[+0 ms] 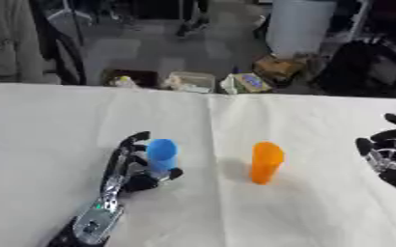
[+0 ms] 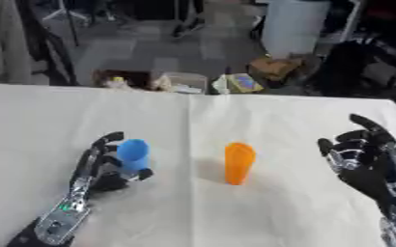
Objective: Pour the contents of one cup into another cup.
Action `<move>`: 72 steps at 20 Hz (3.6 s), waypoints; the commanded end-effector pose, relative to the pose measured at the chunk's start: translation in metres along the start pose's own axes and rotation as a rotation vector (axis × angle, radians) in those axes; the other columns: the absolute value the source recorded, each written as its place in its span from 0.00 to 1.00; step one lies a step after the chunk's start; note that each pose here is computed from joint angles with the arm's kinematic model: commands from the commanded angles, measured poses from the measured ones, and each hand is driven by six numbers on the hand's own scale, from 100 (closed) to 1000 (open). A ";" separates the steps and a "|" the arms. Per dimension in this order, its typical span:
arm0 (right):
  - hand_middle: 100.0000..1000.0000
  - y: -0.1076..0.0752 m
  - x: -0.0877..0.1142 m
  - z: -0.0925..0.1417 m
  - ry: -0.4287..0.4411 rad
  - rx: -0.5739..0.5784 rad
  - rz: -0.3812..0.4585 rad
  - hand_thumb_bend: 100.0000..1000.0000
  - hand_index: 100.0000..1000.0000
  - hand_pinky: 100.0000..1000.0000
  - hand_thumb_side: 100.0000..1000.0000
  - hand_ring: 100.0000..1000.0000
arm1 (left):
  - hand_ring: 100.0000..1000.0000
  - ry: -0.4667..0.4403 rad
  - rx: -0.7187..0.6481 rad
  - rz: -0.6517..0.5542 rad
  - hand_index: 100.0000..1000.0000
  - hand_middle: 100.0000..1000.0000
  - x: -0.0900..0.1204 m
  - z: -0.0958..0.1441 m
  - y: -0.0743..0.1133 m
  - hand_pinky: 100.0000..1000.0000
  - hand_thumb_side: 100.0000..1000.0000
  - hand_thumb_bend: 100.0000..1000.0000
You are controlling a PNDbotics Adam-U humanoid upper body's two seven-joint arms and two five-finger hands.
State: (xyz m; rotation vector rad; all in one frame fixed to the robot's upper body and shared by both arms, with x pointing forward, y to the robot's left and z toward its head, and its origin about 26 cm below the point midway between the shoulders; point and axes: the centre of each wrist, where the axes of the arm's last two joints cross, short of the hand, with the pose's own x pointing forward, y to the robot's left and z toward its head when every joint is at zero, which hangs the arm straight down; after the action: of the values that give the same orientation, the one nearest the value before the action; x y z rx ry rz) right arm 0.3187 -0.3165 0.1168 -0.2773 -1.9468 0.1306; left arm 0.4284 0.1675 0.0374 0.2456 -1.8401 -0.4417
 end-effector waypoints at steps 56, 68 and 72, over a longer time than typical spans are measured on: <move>0.58 0.047 -0.046 -0.041 0.060 0.359 0.085 0.61 0.89 0.65 0.14 0.66 | 0.32 -0.152 0.108 0.066 0.54 0.32 0.098 0.016 0.055 0.17 0.00 0.31; 0.59 0.058 -0.066 -0.042 0.096 0.366 0.105 0.61 0.89 0.69 0.14 0.68 | 0.31 -0.143 0.093 0.077 0.54 0.32 0.094 0.017 0.051 0.18 0.00 0.31; 0.59 0.065 -0.067 -0.048 0.093 0.379 0.104 0.61 0.89 0.70 0.15 0.68 | 0.31 -0.146 0.087 0.082 0.54 0.32 0.095 0.018 0.050 0.18 0.00 0.31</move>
State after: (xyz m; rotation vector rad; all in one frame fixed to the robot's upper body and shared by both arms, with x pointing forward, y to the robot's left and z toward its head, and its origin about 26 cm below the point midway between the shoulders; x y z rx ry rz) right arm 0.3910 -0.2723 0.0521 -0.1171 -1.7508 0.5191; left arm 0.3849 0.1813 0.1279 0.2128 -1.9813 -0.3257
